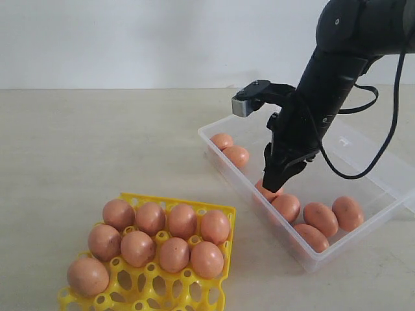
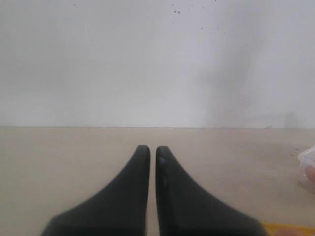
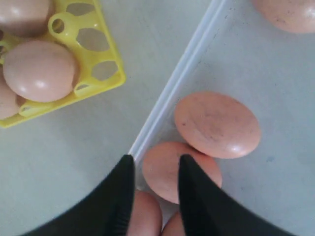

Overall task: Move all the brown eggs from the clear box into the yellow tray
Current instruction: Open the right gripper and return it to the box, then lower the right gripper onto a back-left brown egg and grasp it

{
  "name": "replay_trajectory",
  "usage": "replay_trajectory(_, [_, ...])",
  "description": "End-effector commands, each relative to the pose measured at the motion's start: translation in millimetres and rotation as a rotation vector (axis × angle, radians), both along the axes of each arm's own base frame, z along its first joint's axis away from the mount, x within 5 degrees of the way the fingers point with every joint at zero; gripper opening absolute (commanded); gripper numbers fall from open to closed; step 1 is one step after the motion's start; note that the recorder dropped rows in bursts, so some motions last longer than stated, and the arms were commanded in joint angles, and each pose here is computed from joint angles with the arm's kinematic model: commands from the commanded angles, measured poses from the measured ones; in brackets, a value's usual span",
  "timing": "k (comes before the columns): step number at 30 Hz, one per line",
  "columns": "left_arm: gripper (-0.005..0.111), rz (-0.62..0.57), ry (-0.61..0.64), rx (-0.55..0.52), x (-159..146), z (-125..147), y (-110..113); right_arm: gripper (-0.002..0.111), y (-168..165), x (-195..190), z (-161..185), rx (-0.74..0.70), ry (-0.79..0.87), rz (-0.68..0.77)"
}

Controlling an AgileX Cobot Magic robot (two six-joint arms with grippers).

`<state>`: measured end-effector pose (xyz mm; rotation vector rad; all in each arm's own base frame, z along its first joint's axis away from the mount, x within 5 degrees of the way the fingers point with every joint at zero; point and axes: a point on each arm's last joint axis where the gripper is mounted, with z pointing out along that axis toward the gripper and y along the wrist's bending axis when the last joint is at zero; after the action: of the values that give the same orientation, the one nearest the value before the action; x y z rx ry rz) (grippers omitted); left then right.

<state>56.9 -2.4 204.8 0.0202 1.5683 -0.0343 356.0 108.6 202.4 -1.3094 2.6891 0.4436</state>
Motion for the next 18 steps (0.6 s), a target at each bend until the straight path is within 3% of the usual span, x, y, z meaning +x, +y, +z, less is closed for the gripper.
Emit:
replay_trajectory(1, [0.004,0.002,-0.011,-0.010,0,2,0,0.066,0,4,2,0.000,-0.075,0.066])
replay_trajectory(3, [0.004,0.002,-0.011,-0.010,0,2,0,0.072,0,7,3,0.000,-0.116,0.104])
replay_trajectory(12, [0.004,0.002,-0.011,-0.010,0,2,0,0.072,0,34,9,-0.055,-0.503,0.282])
replay_trajectory(15, [0.004,0.002,-0.011,-0.010,0,2,0,0.072,3,37,12,-0.007,-0.535,0.226])
replay_trajectory(18, [0.004,0.002,-0.011,-0.010,0,2,0,0.072,12,41,18,0.122,-0.555,0.081])
